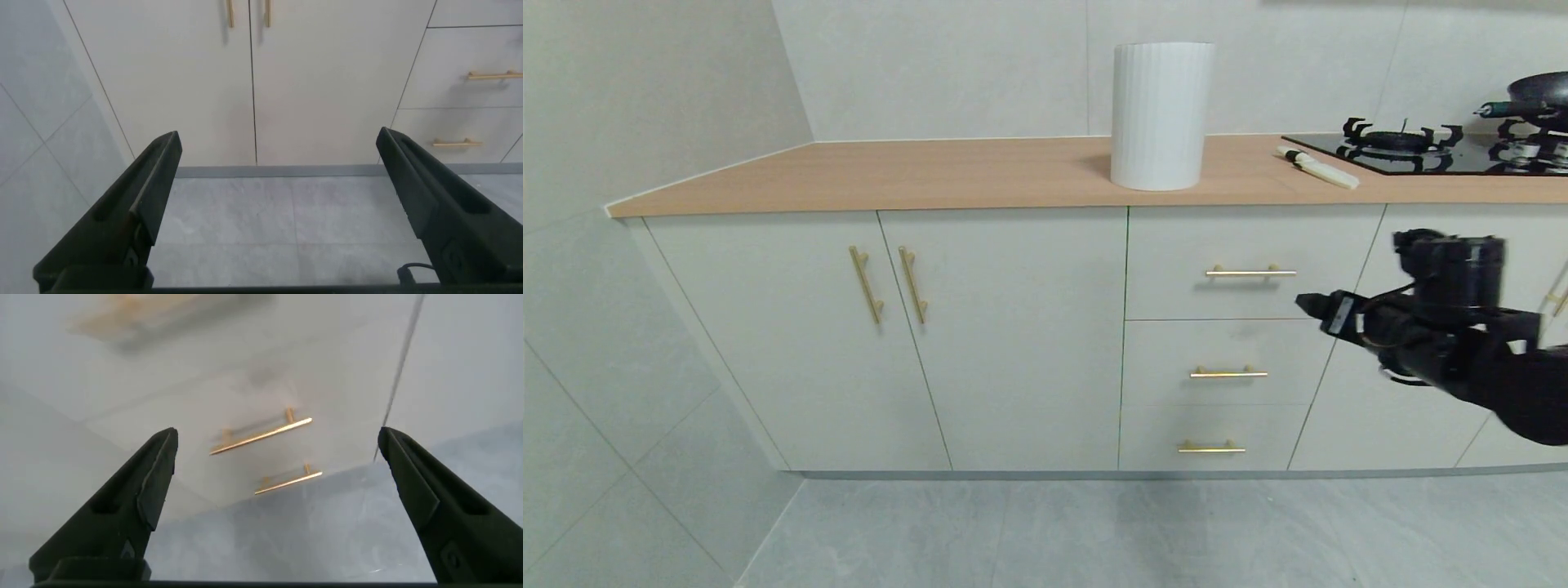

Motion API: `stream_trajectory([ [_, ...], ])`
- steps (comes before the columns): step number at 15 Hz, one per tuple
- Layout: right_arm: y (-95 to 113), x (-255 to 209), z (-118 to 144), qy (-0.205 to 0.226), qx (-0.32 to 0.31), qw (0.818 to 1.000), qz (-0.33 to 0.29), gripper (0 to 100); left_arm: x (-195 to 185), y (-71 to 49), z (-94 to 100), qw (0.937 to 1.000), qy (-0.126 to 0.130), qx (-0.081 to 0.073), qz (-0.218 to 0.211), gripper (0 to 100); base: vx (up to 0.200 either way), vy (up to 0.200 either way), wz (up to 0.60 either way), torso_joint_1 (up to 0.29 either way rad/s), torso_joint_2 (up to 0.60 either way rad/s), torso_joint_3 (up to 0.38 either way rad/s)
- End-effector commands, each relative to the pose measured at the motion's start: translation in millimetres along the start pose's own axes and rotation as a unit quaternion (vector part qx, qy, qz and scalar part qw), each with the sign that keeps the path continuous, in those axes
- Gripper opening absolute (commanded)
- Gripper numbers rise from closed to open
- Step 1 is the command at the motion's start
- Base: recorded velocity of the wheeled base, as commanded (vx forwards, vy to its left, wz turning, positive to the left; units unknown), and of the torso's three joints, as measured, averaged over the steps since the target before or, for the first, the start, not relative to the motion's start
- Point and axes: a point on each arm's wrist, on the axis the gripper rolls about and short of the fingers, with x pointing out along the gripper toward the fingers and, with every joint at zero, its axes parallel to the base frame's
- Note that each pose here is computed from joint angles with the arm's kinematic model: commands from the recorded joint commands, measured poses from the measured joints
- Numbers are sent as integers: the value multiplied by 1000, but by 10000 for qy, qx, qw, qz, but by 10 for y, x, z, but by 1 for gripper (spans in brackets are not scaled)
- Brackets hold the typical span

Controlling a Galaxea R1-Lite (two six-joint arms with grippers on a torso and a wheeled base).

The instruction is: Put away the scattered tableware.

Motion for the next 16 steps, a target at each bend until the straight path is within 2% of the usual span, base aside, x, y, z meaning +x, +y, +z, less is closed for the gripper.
stream_trajectory([
  [1,-412,-1560,217,-1058,-239,9931,435,100,1,0,1,10000,6,-1,-3,100,0,0,0,0,0,0],
  [5,-840,-2547,109,-1644,-649,9840,213,100,1,0,1,10000,6,-1,-3,100,0,0,0,0,0,0],
  [7,-1070,-3002,-76,-1905,-977,9767,-141,100,1,0,1,10000,6,-1,-3,100,0,0,0,0,0,0],
  [9,-1165,-3253,-251,-2255,-1068,9665,-597,100,2,0,-3,10000,13,-1,13,100,0,0,0,0,0,0],
  [11,-1262,-3475,-476,-2452,-1206,9607,-488,100,1,0,1,10000,6,-1,-3,100,0,0,0,0,0,0],
  [14,-1338,-3585,-732,-2469,-1306,9598,-272,100,2,0,-3,10000,13,-1,-3,100,0,0,0,0,0,0],
  [16,-1354,-3455,-840,-2236,-1329,9652,-269,100,1,0,1,10000,6,-1,-3,100,0,0,0,0,0,0],
])
